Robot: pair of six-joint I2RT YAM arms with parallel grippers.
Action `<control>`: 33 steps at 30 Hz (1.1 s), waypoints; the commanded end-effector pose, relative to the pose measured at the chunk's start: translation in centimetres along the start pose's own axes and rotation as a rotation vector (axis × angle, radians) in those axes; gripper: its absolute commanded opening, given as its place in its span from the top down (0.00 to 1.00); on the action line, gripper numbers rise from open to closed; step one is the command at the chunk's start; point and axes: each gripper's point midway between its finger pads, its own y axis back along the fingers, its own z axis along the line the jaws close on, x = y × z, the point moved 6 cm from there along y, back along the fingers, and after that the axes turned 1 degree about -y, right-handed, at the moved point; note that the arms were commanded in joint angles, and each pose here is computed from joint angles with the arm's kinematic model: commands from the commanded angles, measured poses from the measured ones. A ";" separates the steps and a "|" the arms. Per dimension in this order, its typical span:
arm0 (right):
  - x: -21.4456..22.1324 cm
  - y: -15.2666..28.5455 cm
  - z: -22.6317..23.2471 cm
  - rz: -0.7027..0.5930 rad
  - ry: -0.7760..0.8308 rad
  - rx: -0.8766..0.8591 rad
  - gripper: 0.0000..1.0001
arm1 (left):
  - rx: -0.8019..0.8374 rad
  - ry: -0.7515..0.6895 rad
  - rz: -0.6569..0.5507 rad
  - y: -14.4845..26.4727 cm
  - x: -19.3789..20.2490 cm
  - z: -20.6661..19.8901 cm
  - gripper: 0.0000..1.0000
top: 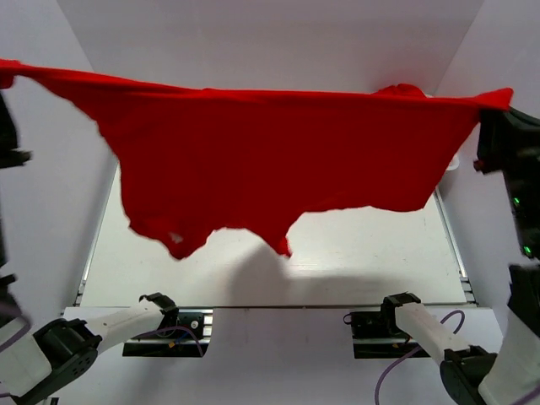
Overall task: Fold and stack the t-shirts
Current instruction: Flatten out the tshirt
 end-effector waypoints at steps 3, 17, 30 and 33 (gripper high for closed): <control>-2.3 3.7 1.0 -0.057 0.016 -0.086 1.00 | 0.105 -0.010 -0.119 0.5 -3.6 -0.2 1.00; 10.9 -0.4 3.1 0.159 -0.217 -0.175 1.00 | 0.002 -0.162 0.203 -3.1 11.1 -4.0 1.00; 40.2 -6.5 4.2 0.790 -0.337 -0.156 1.00 | -0.341 -0.448 0.804 4.3 46.5 -3.5 1.00; 46.7 -7.9 3.9 0.977 -0.325 -0.126 1.00 | -0.367 -0.459 0.959 5.6 54.7 -2.3 1.00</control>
